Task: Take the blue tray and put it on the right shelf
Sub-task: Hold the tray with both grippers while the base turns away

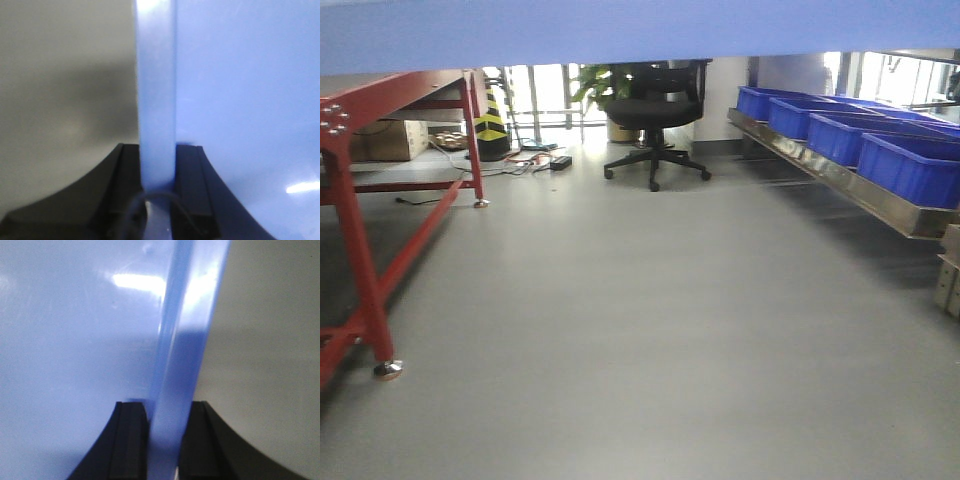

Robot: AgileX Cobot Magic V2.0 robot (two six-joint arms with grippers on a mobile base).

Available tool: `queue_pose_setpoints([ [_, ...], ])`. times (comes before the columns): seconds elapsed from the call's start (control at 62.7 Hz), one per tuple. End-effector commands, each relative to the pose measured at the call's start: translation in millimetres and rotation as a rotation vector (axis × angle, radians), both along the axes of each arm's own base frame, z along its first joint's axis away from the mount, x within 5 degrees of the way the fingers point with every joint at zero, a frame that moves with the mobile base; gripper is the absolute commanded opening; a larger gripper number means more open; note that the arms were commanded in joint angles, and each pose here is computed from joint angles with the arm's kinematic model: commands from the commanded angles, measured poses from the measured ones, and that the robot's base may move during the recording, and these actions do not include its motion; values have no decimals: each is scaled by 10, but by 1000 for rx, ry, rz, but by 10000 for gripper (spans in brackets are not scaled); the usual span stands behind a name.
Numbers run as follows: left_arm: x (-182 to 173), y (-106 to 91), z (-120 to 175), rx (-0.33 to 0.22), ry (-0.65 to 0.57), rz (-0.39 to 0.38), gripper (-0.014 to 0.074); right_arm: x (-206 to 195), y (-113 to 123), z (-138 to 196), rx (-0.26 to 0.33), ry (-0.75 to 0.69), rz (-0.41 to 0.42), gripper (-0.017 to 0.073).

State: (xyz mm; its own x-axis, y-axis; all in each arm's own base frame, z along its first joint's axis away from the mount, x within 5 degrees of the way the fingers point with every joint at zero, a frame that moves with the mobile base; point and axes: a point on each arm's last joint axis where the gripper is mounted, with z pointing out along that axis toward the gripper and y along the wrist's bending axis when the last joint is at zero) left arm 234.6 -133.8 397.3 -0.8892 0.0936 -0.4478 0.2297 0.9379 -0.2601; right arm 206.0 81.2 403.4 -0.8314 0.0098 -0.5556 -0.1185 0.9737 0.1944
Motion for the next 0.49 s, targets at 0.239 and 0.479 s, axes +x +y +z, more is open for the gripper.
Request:
queue_pose_setpoints([
  [0.239, -133, 132, 108, 87, 7, -12, -48, -39, -92, 197, -41, -122, -3, 56],
  [0.479, -133, 132, 108, 87, 7, -12, -48, -39, -92, 197, -41, -122, -3, 56],
])
